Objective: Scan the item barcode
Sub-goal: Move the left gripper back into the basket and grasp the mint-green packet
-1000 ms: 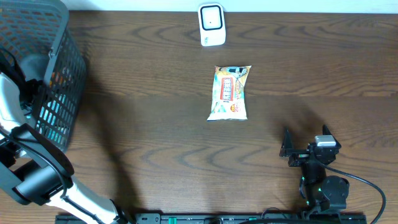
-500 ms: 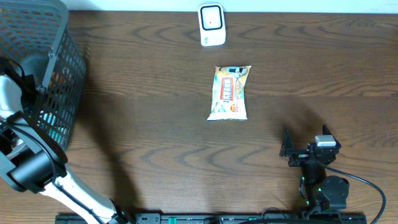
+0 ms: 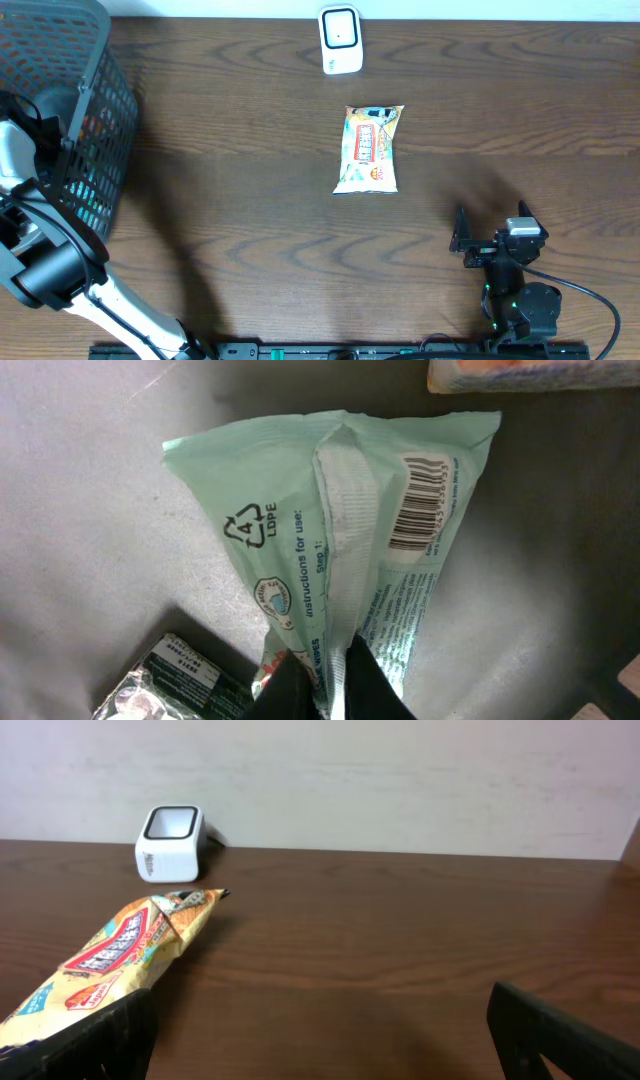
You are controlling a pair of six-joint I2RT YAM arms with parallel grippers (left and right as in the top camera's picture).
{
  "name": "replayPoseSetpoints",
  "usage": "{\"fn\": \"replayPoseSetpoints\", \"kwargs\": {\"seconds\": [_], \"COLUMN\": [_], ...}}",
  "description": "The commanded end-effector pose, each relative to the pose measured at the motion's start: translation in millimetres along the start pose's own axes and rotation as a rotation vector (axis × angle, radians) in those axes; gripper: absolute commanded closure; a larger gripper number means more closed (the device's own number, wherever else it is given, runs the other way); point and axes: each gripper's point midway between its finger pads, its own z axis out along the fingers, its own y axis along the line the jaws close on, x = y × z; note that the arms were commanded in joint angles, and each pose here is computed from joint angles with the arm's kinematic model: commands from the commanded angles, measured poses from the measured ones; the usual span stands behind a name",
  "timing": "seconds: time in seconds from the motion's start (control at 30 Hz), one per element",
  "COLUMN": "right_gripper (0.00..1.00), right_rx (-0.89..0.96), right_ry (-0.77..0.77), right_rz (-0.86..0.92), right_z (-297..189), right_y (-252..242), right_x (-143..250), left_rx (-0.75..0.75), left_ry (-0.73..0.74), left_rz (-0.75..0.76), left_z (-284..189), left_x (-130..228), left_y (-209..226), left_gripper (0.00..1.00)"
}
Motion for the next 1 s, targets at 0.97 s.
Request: {"fn": "replayPoseSetpoints", "kwargs": {"seconds": [0.97], "right_gripper": [0.01], "right_rx": [0.01], "right_ry": [0.0], "right_rz": [0.01], "right_z": [0], "right_y": [-2], "right_x": [0], "left_rx": [0.514], "left_ry": [-0.973], "left_rz": [-0.587], "left_z": [-383], "left_x": [-29], "left_y": [-59], "left_gripper": [0.93]}}
